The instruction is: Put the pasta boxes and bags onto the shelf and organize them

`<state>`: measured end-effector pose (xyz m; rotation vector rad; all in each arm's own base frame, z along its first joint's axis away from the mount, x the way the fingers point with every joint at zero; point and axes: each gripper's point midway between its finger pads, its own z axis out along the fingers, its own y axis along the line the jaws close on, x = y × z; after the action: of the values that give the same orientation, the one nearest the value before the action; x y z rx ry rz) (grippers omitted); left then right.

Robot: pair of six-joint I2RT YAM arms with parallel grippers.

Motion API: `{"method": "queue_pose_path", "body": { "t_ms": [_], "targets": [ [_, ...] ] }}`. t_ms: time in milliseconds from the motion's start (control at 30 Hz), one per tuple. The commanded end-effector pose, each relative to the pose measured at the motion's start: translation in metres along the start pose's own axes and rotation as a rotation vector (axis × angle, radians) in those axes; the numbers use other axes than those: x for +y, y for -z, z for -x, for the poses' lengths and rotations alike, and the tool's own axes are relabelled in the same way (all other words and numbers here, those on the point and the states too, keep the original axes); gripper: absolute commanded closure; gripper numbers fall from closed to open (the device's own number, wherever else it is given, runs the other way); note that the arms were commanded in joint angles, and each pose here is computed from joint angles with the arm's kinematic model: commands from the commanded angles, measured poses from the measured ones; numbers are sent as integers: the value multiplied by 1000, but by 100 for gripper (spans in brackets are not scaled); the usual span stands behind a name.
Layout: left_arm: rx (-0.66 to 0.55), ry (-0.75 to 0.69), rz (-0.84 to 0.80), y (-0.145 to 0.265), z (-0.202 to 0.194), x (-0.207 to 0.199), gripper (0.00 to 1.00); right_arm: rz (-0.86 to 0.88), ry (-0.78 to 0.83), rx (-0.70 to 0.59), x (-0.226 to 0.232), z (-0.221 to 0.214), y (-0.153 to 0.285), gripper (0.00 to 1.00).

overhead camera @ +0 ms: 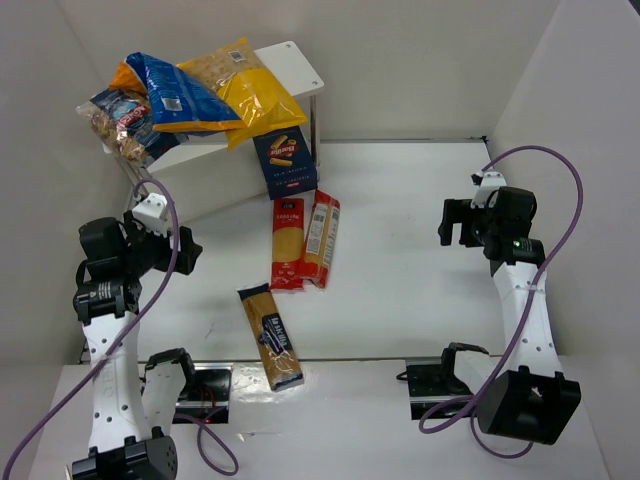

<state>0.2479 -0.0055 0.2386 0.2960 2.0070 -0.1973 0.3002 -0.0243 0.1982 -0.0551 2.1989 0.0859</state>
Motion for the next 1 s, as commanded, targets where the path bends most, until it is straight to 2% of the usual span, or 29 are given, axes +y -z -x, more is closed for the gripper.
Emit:
{"method": "queue_pose_path", "body": {
  "t_ms": [0,267,367,467,500,533,600,633,767,900,967],
  "targets": [
    [-7,-24,-30,-3,1,-3,0,23,32,-68,5,17,9,0],
    [-6,-40,-75,-5,0,-9,0,75,45,-50,13,10,8,0],
    [-14,-126,-164,-2,7,-25,0,87,55,-52,15,10,8,0],
    [69,-336,-296,-11,7,-38,0,105,67,-65,18,12,11,0],
    [123,-397,-378,-11,-5,-51,0,118,68,-67,21,13,11,0],
    [138,-556,-428,-17,-11,-50,0,132,68,-70,23,13,12,0],
    [267,-655,-557,-26,-47,-54,4,141,68,-71,25,13,12,0],
    [274,-777,-635,-32,-58,-60,5,144,63,-54,25,9,10,0],
    [400,-850,-837,-51,-104,-79,10,146,68,-44,24,8,7,0],
    [495,-876,-881,-69,-125,-88,11,146,68,-44,24,8,7,0],
    [491,-898,-874,-78,-131,-93,11,147,65,-36,24,6,5,0]
  ]
}}
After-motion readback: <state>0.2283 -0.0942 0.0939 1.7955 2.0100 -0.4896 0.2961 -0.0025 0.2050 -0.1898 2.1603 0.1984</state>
